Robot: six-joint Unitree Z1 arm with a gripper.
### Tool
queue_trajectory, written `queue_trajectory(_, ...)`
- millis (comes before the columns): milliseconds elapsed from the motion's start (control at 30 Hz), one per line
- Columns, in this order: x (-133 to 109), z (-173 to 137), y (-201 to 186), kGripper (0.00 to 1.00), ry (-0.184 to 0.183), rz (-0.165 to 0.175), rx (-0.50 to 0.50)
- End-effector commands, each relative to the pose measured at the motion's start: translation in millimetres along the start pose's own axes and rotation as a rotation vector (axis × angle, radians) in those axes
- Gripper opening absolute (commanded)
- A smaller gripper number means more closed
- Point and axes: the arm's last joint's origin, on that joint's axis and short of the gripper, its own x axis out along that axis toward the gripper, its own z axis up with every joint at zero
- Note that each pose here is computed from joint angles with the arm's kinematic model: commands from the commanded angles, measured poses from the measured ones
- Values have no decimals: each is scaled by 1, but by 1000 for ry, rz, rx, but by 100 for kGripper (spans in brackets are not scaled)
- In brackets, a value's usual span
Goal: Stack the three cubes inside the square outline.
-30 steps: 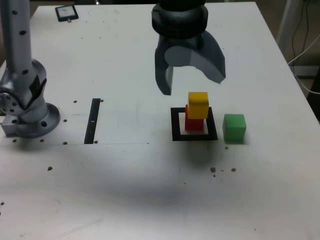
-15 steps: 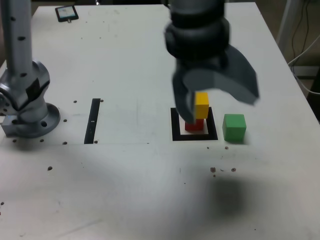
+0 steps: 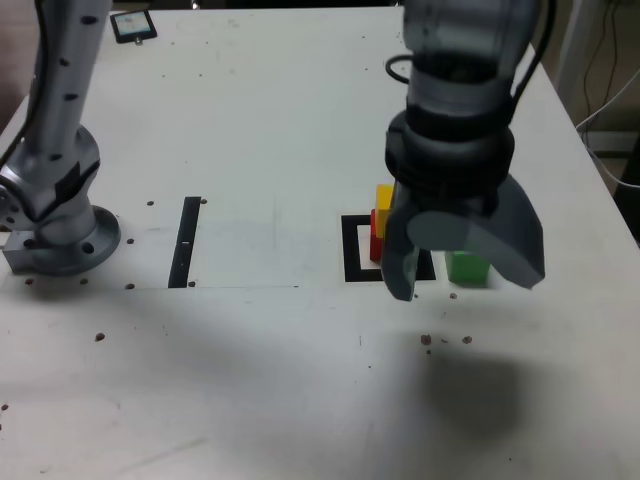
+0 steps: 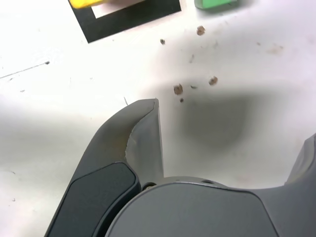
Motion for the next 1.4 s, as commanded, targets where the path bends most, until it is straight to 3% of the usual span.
queue_trajectory(0,2,5,1,100,-17,12,-1)
queue_trajectory(167,10,11,6,100,-22,32,-1)
queue_trajectory(467,37,21,21,98,31,30,-17)
queue_trajectory(733,49,29,27,97,4,33,-30)
queue_trajectory(967,64,33,39,95,19,45,-64)
queue_trajectory(1367,67,30,44,95,38,74,-98)
